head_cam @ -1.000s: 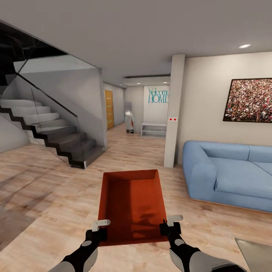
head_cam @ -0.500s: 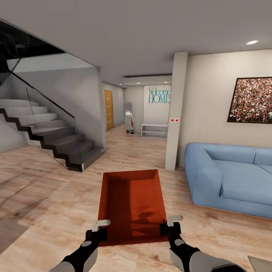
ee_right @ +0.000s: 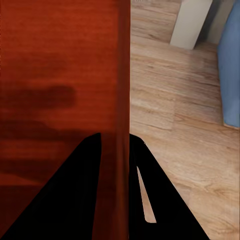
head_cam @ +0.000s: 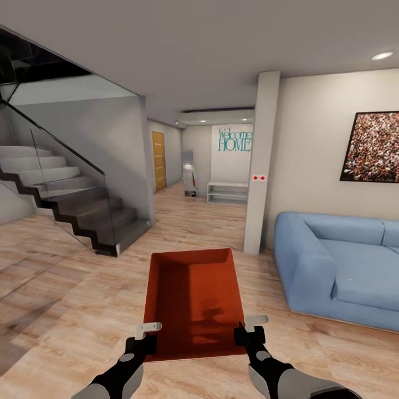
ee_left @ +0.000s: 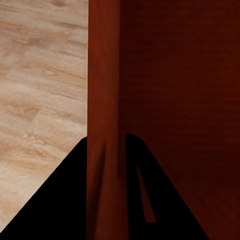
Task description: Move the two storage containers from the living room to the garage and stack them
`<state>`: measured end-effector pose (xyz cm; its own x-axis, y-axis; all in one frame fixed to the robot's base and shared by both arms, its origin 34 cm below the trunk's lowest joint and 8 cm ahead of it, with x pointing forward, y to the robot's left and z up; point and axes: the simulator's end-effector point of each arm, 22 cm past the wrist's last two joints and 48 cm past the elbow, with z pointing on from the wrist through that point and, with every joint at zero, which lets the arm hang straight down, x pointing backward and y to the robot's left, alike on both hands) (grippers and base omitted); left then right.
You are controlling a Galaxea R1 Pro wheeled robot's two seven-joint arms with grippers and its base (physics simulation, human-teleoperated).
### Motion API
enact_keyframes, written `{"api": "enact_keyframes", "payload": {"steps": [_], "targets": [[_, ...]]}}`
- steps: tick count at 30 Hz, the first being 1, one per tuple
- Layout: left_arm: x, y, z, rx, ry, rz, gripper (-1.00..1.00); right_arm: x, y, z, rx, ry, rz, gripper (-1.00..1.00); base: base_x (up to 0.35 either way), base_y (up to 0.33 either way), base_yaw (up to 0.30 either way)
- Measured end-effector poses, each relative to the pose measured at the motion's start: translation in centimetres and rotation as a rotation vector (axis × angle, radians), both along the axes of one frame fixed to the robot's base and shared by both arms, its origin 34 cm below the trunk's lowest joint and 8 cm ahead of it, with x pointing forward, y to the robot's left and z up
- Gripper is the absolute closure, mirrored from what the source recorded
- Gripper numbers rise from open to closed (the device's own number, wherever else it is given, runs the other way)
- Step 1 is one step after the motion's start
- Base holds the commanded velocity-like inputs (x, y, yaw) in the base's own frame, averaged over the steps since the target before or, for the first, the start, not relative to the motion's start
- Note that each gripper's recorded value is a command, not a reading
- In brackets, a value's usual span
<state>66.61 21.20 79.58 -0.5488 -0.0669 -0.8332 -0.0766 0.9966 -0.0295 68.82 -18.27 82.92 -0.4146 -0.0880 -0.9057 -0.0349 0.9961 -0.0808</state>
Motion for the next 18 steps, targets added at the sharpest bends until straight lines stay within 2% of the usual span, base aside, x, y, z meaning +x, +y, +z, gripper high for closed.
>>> {"api": "enact_keyframes", "payload": {"steps": [18], "targets": [[-0.04,-0.10,-0.04,-0.002,0.002,0.000,1.00,0.00,-0.11,-0.04,-0.003,0.002,0.001,1.00,0.322,0.000,0.000]]}}
